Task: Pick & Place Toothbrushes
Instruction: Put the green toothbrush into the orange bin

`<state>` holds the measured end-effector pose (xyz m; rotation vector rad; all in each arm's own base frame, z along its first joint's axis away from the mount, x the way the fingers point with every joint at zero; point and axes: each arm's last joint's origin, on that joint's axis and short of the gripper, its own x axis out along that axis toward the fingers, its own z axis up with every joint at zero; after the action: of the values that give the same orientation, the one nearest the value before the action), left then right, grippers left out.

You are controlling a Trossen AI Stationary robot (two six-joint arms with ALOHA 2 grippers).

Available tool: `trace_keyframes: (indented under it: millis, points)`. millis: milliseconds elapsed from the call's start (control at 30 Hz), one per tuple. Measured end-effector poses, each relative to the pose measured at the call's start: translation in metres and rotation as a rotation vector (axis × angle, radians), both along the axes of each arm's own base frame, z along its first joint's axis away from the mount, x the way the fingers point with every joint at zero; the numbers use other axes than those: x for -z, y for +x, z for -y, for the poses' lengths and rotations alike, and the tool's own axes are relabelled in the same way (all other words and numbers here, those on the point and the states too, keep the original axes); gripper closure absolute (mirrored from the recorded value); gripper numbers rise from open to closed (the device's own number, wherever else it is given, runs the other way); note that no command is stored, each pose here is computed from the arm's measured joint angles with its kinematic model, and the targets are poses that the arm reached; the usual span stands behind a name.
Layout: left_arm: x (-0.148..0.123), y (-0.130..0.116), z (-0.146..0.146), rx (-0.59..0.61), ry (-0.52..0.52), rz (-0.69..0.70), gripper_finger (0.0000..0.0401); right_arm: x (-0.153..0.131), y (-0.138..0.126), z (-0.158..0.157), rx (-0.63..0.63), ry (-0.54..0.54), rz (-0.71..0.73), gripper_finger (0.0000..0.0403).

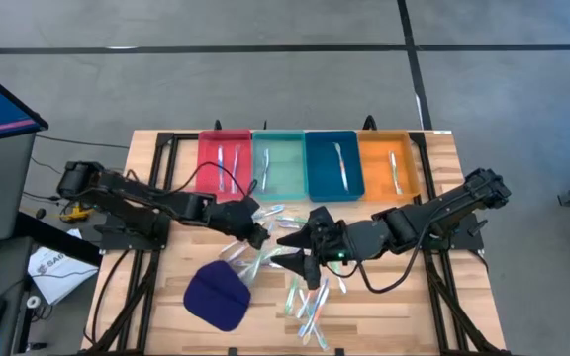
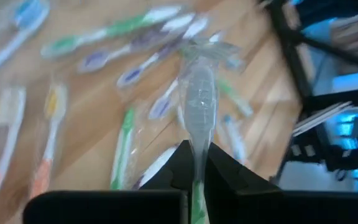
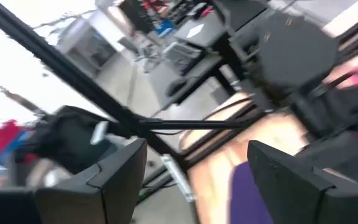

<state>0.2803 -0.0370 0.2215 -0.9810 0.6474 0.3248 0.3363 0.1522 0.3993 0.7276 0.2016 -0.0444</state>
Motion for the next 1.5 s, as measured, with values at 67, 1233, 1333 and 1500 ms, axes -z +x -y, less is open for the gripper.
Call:
trace_keyframes:
  millis: [67, 1233, 1333, 1500]
  points:
    - [-0.009, -0.004, -0.001, -0.010, 0.025, 0.035, 0.0393, -0.003, 0.002, 0.001, -0.027, 0.061, 0.024, 0.0129]
    - [-0.072, -0.027, -0.005, 0.030, 0.193, 0.406, 0.0394, -0.025, -0.002, -0.006, -0.616, 0.844, -0.110, 0.0138]
    - [-0.070, -0.028, -0.003, 0.028, 0.232, 0.378, 0.0394, -0.019, -0.012, -0.027, -0.653, 0.824, -0.192, 0.0152]
    - [-0.070, -0.028, 0.000, 0.041, 0.277, 0.378, 0.0394, 0.030, -0.028, -0.031, -0.298, 0.692, -0.624, 0.0177]
